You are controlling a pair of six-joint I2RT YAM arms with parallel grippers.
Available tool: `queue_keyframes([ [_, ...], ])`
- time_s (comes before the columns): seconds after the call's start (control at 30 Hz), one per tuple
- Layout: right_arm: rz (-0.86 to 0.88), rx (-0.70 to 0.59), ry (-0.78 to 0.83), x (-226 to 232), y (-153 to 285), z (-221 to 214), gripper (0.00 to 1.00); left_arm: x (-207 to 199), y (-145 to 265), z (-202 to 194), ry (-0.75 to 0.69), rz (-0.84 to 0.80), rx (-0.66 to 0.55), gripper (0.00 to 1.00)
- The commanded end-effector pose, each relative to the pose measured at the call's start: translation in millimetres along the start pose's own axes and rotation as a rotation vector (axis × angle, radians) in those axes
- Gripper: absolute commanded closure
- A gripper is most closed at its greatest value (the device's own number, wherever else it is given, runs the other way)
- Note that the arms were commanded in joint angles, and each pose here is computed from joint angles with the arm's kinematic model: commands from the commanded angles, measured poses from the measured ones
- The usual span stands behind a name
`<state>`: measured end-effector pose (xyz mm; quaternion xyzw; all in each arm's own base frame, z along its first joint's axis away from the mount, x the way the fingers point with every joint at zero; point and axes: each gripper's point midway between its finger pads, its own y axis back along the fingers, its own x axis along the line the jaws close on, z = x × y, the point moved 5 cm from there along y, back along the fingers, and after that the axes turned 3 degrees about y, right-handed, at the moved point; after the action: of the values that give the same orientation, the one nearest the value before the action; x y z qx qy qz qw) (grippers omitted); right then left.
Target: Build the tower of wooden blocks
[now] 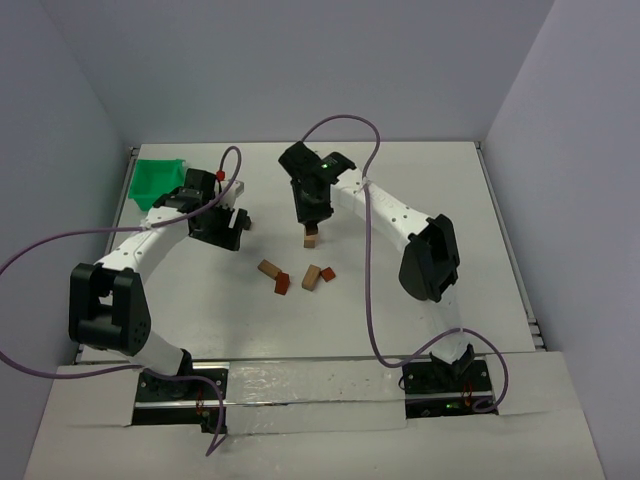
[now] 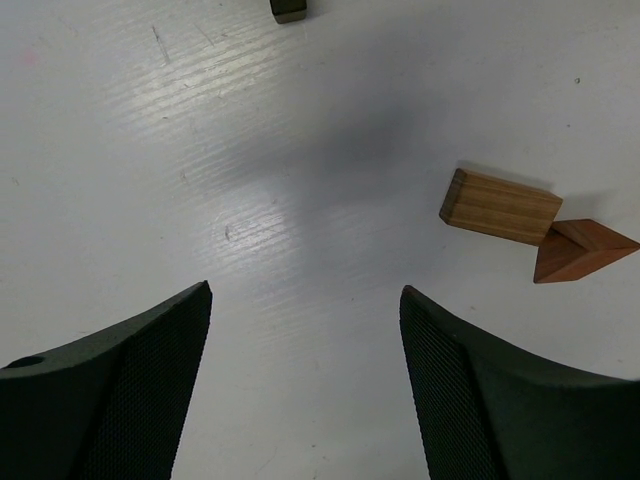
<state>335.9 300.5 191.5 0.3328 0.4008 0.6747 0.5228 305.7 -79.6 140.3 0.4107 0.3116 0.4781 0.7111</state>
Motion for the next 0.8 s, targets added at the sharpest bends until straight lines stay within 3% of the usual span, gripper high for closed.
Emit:
queue_keyframes([
  [0.0, -0.041, -0.054, -0.057, 13, 6, 9, 1.00, 4, 7, 7, 0.031, 0.004, -0.021, 0.16],
  [0.07, -0.032, -0.038, -0.059, 17, 1, 9, 1.00, 2, 10, 9, 0.034, -0.020, -0.031, 0.07],
  [0.17, -0.026, -0.025, -0.067, 20, -2, 6, 1.00, 0, 15, 12, 0.030, -0.051, -0.044, 0.01],
  [0.77, -0.018, -0.006, -0.185, 17, -18, 17, 1.00, 0, 24, 20, 0.085, -0.124, -0.082, 0.01],
])
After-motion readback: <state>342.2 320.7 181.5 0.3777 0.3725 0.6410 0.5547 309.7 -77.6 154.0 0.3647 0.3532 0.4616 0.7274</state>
